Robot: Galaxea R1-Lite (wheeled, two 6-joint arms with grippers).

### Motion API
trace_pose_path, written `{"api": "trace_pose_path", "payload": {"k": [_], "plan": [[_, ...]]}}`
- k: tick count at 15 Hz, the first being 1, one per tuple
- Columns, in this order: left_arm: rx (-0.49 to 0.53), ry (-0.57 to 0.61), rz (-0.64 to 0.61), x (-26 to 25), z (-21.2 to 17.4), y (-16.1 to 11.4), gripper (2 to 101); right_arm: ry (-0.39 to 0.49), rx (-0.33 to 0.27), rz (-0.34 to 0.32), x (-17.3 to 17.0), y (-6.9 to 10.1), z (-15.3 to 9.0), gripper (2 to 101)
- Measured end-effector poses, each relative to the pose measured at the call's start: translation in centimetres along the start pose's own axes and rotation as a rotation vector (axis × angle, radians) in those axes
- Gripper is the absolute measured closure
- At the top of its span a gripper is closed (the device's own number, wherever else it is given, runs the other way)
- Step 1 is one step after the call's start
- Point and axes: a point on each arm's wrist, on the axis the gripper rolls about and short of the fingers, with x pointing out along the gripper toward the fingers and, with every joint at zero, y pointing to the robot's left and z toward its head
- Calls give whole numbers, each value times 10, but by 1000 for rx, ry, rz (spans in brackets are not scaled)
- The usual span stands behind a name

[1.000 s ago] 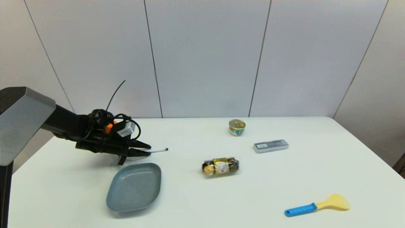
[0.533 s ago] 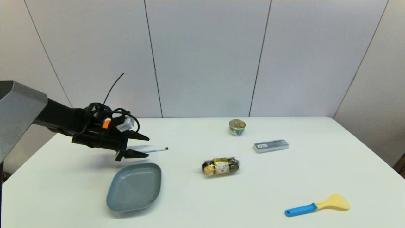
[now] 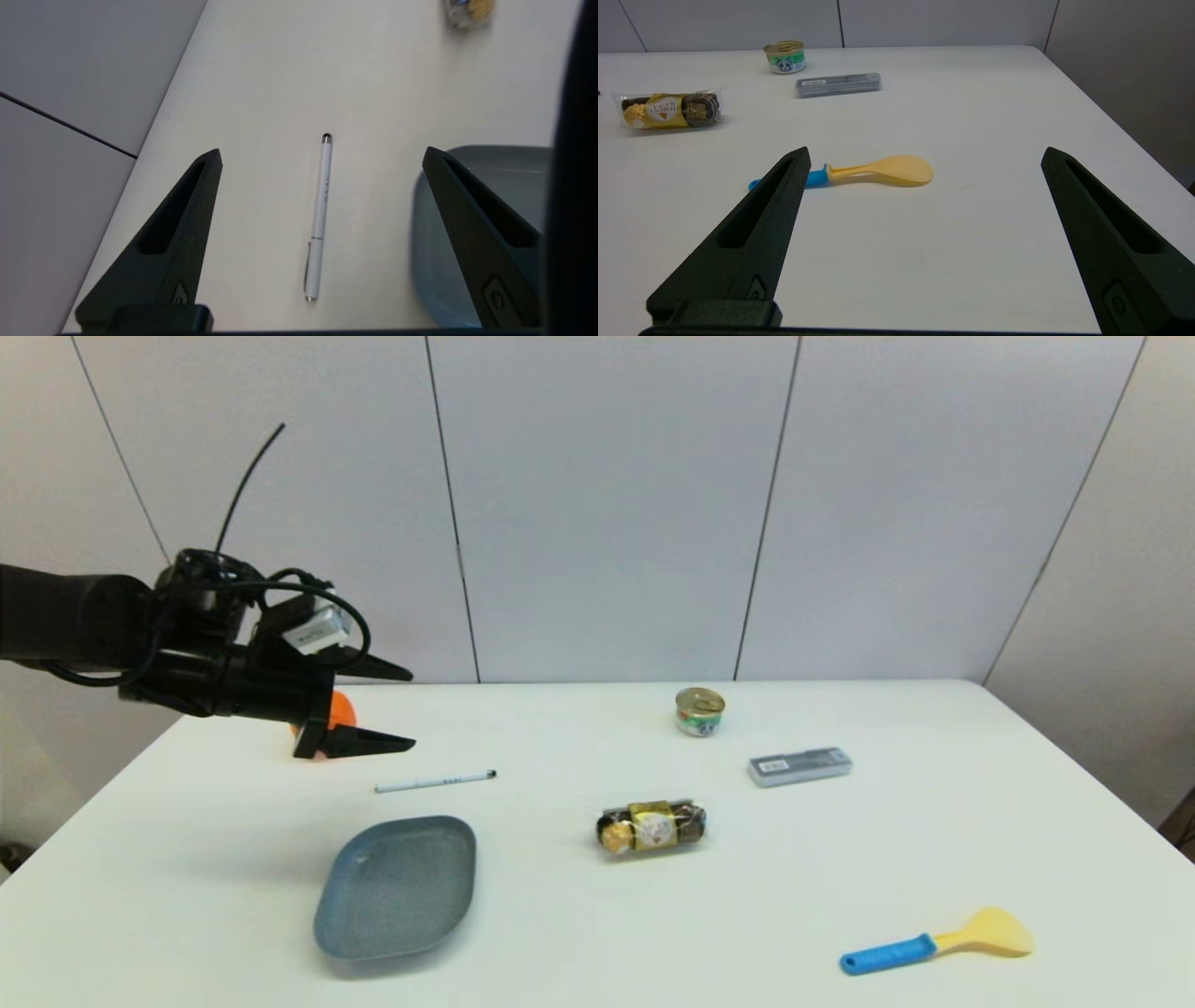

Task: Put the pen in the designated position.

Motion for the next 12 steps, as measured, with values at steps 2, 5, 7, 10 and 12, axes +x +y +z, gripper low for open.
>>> {"api": "trace_pose_path", "payload": {"k": [2, 5, 7, 10, 12], "plan": [[-11, 8, 38, -26, 28, -16, 136, 0, 0, 0, 0, 0, 0, 43], [-37, 26, 121, -68, 59, -45, 110, 0, 0, 0, 0, 0, 0, 43], [-56, 31, 191, -97, 73, -67, 97, 0, 0, 0, 0, 0, 0, 43], [-107, 29, 301, -133, 90, -106, 83, 0, 0, 0, 0, 0, 0, 43], [-167, 18, 364, -146, 101, -134, 76, 0, 0, 0, 0, 0, 0, 43]]}}
